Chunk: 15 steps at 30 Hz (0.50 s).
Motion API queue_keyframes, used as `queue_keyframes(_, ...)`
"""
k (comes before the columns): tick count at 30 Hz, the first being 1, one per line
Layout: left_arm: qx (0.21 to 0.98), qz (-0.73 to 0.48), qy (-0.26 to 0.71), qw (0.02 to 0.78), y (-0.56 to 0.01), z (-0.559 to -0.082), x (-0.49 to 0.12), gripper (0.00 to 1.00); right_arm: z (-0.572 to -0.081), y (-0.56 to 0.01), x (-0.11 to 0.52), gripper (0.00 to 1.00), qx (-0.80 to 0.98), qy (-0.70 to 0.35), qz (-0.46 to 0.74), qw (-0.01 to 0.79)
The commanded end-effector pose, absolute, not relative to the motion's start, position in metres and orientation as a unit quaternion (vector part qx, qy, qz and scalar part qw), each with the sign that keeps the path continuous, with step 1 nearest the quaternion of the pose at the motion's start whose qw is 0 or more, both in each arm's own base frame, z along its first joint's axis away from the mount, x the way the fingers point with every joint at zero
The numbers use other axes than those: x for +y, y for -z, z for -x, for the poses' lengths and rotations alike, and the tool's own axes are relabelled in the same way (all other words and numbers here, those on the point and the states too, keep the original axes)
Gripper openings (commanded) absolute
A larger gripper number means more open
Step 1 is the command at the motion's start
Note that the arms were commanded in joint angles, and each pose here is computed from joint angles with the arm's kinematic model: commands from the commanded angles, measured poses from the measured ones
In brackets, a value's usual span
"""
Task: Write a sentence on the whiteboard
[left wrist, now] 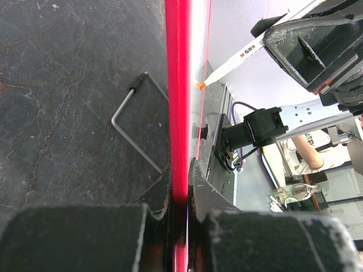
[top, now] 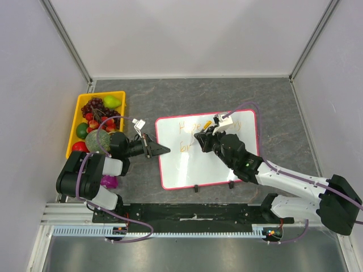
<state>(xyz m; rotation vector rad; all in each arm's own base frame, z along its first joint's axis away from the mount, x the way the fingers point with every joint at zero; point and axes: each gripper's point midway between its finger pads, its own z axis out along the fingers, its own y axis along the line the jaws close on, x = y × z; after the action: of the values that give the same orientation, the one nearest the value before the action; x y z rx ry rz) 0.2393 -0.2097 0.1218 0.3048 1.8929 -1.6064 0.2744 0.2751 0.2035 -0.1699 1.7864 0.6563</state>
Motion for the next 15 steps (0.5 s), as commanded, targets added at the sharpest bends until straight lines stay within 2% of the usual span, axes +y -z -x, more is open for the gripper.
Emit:
queue_keyframes(1, 0.727, -0.135, 0.567, 0.362, -0.107, -0.253, -0.206, 0.02, -0.282, -0.204, 0.258, 0.00, 0.769, -0.246, 0.055, 0.587)
queue_keyframes(10, 0.727, -0.136, 0.567, 0.362, -0.106, -0.253, -0.206, 0.02, -0.276, -0.194, 0.257, 0.00, 0.777, -0.244, 0.073, 0.575)
queue_keyframes(15, 0.727, -0.135, 0.567, 0.363, -0.106, -0.253, -0.206, 0.02, -0.274, -0.210, 0.259, 0.00, 0.761, -0.267, 0.072, 0.587)
